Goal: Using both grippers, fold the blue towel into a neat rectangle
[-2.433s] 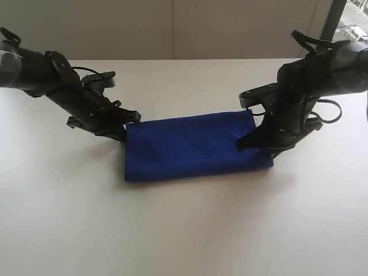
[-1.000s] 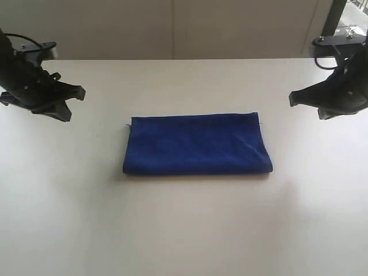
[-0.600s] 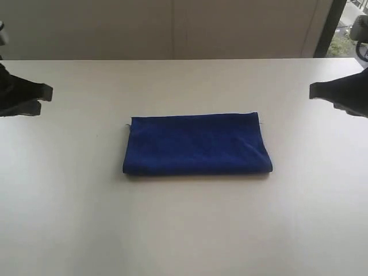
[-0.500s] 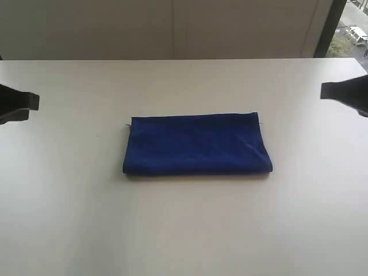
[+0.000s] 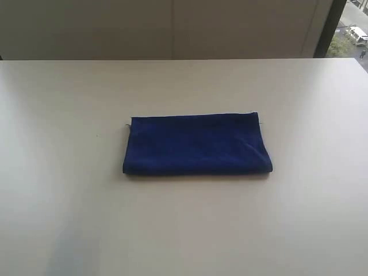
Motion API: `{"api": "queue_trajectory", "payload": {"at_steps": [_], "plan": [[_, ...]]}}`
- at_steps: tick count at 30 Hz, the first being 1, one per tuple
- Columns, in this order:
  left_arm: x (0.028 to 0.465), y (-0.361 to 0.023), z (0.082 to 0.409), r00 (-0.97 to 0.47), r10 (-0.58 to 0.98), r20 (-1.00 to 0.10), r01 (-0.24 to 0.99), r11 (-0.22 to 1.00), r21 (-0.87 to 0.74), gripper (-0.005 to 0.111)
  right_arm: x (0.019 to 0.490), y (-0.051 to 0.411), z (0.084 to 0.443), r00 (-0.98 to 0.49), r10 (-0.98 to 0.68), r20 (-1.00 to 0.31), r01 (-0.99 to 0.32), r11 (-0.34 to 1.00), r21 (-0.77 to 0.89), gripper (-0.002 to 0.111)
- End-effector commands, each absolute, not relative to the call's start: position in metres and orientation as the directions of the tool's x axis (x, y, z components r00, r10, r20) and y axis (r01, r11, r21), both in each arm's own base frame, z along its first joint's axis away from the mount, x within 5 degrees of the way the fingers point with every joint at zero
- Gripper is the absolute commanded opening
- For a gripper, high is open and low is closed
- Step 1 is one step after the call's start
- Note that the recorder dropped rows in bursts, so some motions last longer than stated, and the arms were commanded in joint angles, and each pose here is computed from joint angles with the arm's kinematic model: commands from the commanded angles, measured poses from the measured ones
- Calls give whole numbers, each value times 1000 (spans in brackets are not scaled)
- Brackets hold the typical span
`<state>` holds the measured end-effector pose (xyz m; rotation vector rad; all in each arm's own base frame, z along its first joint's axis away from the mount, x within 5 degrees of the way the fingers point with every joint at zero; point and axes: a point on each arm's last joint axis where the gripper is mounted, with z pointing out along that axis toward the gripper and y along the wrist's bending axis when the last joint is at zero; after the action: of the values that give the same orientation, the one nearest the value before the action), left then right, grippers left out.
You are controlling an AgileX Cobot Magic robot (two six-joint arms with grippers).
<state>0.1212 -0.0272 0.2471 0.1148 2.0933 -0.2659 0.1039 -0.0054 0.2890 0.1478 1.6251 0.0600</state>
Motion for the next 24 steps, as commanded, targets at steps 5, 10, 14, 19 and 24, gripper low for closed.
{"api": "queue_trajectory", "payload": {"at_steps": [5,10,14,19,24], "plan": [[120,-28,245,-516,-35,-856,191,969,-155,0,103,-5,285,-77,145,-986,63,988,140,0],[120,-28,245,-516,-35,-856,191,969,-155,0,103,-4,285,-78,144,-986,52,989,140,0],[120,-28,245,-516,-35,-856,191,969,-155,0,101,-4,286,-69,143,-987,51,989,140,0],[120,-28,245,-516,-35,-856,191,969,-155,0,83,-3,292,22,140,-990,38,989,140,0],[120,-28,245,-516,-35,-856,191,969,-155,0,67,-3,281,82,137,-987,29,990,140,0]]}}
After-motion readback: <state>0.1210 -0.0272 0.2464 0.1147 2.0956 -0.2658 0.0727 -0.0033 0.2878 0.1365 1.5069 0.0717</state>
